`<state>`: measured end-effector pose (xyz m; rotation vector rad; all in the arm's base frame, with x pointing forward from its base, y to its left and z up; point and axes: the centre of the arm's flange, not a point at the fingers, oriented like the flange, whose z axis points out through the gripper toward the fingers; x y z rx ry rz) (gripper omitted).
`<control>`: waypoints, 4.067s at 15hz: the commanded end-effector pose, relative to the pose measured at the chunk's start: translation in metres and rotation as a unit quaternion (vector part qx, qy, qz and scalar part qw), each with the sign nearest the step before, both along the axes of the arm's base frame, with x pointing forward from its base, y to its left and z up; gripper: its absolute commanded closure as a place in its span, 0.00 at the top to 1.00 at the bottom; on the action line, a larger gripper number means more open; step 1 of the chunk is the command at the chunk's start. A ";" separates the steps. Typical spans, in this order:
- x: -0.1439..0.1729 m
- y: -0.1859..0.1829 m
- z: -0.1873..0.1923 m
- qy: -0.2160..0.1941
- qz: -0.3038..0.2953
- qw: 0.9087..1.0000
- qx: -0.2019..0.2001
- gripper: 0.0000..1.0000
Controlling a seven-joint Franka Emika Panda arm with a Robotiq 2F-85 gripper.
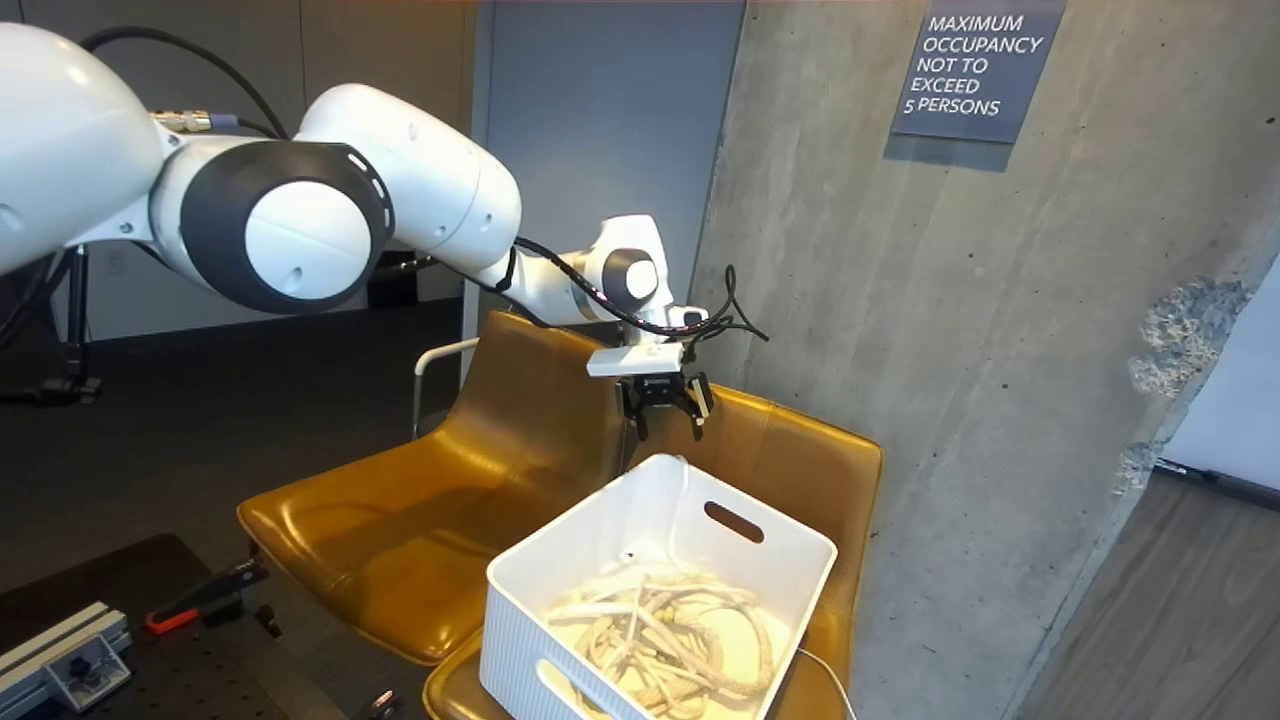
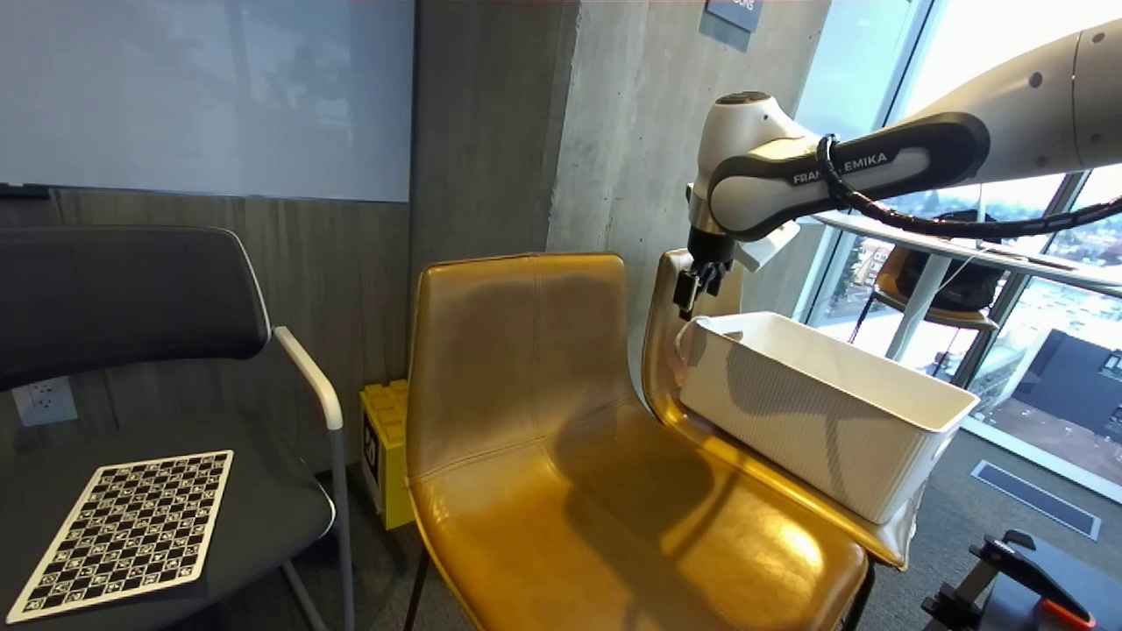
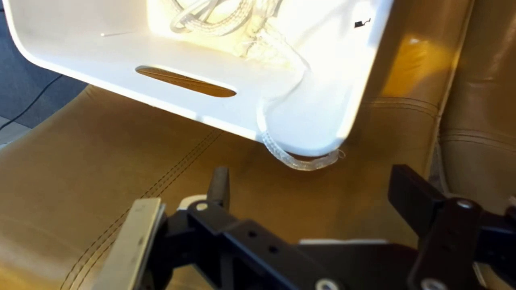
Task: Put the ropes inside the white basket
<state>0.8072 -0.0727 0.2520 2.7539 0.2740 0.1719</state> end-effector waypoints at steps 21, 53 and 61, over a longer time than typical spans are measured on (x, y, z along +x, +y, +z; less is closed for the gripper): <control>0.031 -0.012 -0.046 0.029 0.005 0.999 -0.015 0.87; -0.078 -0.118 0.059 0.020 -0.097 0.995 -0.004 0.01; -0.140 -0.143 0.040 0.097 -0.159 0.982 0.039 0.01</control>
